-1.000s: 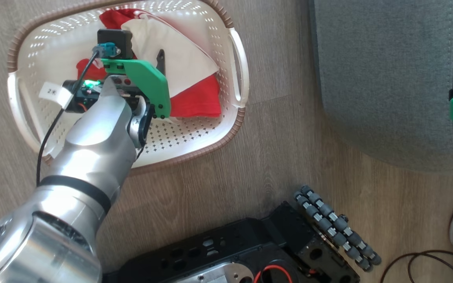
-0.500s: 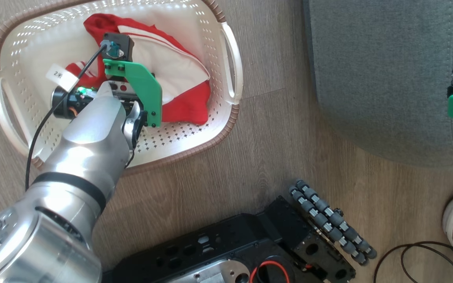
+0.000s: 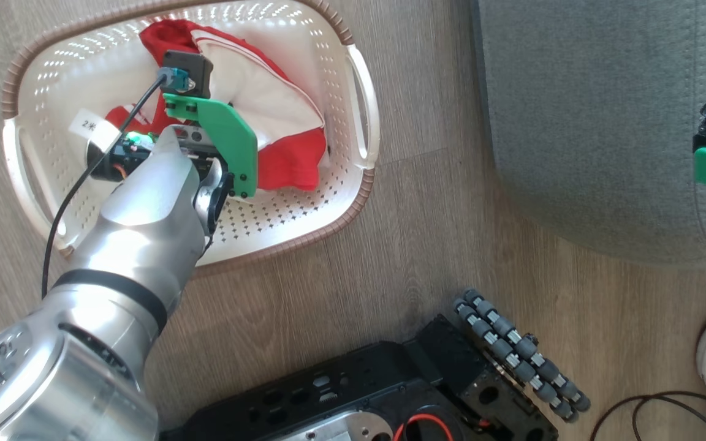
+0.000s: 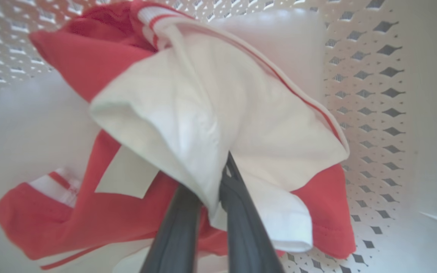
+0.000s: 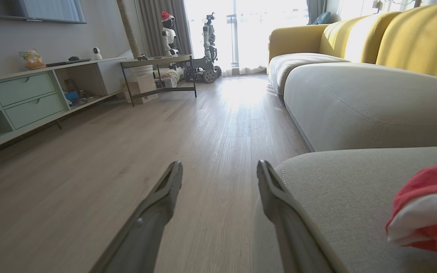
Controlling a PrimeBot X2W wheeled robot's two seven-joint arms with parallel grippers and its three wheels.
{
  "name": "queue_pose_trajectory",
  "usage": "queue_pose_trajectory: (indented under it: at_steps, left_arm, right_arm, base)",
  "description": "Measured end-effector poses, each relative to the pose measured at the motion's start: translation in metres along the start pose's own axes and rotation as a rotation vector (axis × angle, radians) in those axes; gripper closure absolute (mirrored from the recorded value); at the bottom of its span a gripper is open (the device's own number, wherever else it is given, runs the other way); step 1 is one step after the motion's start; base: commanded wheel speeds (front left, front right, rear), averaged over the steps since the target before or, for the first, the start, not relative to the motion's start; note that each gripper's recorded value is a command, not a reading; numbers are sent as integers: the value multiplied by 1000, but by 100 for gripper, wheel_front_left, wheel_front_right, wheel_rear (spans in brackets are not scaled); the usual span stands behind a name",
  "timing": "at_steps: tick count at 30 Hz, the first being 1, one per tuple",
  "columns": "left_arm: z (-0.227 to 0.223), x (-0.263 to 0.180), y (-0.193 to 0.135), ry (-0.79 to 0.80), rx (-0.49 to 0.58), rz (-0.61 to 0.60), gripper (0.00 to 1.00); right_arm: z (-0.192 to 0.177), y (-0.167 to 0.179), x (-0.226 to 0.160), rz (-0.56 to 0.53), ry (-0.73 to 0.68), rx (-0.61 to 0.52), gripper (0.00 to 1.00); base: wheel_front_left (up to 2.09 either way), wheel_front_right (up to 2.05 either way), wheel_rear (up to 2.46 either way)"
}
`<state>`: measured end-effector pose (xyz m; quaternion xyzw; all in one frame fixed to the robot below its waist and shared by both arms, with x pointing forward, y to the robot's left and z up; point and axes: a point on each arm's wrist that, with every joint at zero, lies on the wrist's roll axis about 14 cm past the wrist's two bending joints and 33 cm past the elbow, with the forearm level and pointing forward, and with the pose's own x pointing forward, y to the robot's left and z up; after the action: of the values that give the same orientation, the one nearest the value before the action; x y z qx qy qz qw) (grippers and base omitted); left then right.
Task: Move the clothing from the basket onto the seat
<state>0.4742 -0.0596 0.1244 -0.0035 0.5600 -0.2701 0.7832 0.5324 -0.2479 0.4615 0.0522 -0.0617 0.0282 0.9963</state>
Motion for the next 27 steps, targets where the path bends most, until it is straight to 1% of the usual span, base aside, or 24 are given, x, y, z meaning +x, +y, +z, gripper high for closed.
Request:
queue_pose_trajectory:
  at_steps: [3, 6, 9, 12, 13, 20, 27]
  left_arm:
    - [11, -6, -4, -41, 15, -15, 100]
    - [21, -15, -11, -72, 54, -39, 100]
    - [21, -27, -15, -77, 104, -42, 100]
    - [17, -40, -18, -77, 186, -40, 100]
    - [17, -40, -18, -77, 186, -40, 100]
    - [33, -80, -35, -154, 229, -66, 100]
    - [63, -132, -59, -338, 255, -104, 100]
  right_arm:
    - [5, -1, -1, -4, -6, 1, 0]
    - [11, -1, -1, -6, -16, 3, 0]
    - [20, 0, -2, -7, -29, 7, 0]
    - [32, 2, -3, -4, -52, 13, 0]
    - [32, 2, -3, -4, -52, 13, 0]
    - [51, 8, -16, 5, -57, 22, 0]
    - [74, 16, -33, 9, -78, 48, 0]
  base:
    - [0, 0, 0]
    - [0, 0, 0]
    - [0, 0, 0]
    - [0, 0, 0]
    - [0, 0, 0]
    - [0, 0, 0]
    - [0, 0, 0]
